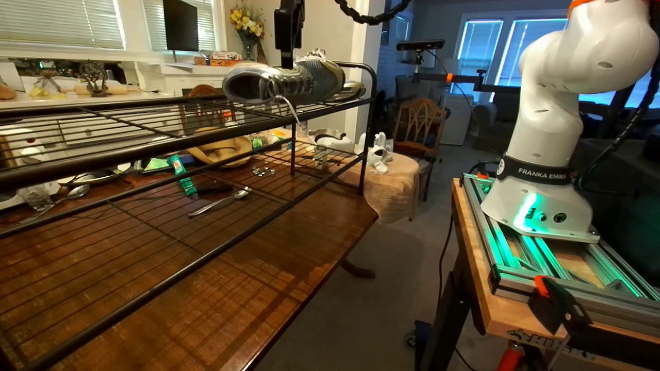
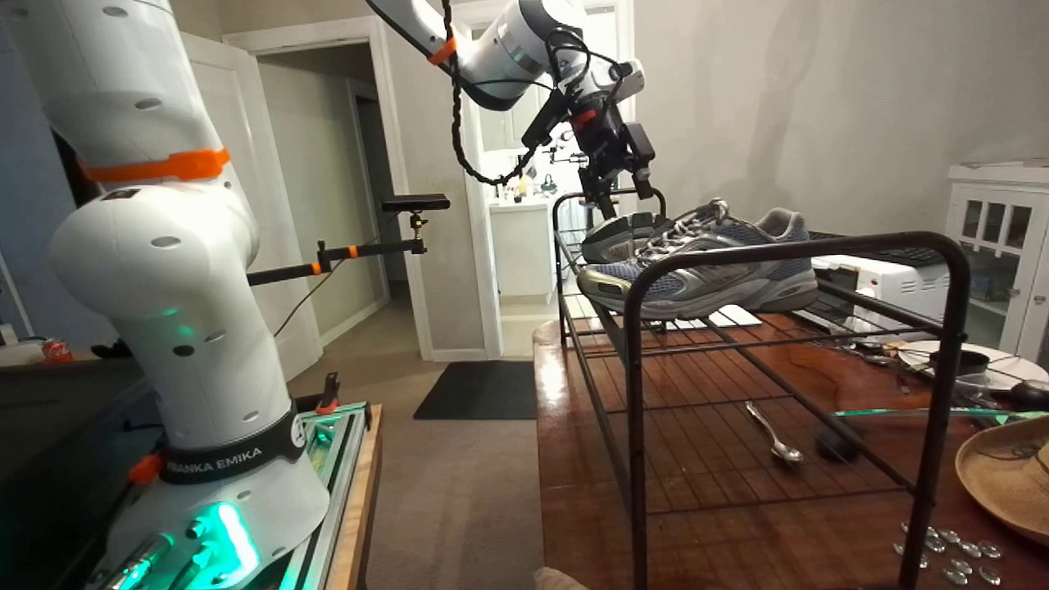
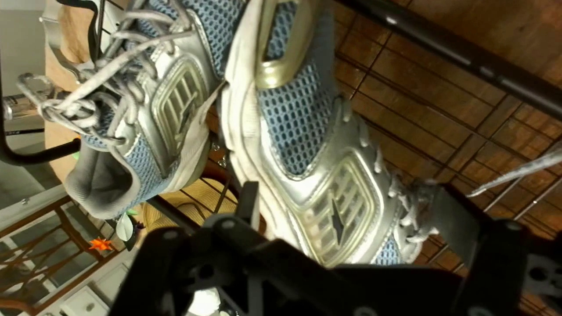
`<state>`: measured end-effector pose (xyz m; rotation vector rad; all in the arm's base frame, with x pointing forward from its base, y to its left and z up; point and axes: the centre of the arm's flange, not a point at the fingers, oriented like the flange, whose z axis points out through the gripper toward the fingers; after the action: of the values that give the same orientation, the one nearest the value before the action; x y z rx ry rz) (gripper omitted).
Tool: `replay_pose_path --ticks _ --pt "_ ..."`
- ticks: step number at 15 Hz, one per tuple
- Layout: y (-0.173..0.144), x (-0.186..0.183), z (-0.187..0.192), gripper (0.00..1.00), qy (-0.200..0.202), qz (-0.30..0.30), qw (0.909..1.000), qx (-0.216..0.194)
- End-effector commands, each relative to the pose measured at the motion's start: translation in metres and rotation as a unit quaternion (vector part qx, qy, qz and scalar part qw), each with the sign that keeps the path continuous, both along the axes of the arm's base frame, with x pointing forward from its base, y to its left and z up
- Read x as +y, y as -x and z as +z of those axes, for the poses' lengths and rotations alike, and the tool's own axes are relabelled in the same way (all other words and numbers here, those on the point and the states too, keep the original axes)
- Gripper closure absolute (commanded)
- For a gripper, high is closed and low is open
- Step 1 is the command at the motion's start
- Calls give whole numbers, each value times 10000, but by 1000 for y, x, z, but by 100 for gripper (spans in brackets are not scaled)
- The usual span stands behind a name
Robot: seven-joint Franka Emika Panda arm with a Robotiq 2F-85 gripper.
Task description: Take one shoe off of the other shoe and place it on it's side
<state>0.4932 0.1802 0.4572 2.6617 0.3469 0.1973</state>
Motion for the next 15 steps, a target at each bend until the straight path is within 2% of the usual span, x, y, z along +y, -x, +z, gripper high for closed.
replay_pose_path --ticks 1,5,9,15 --pt "-4 17 -13 0 -390 -155 9985 -341" --pt "-12 26 -19 0 -738 -132 9935 -860" --pt "-19 29 -24 0 -762 167 9898 -1191" --pt "-23 33 -38 0 -337 871 9867 -1329"
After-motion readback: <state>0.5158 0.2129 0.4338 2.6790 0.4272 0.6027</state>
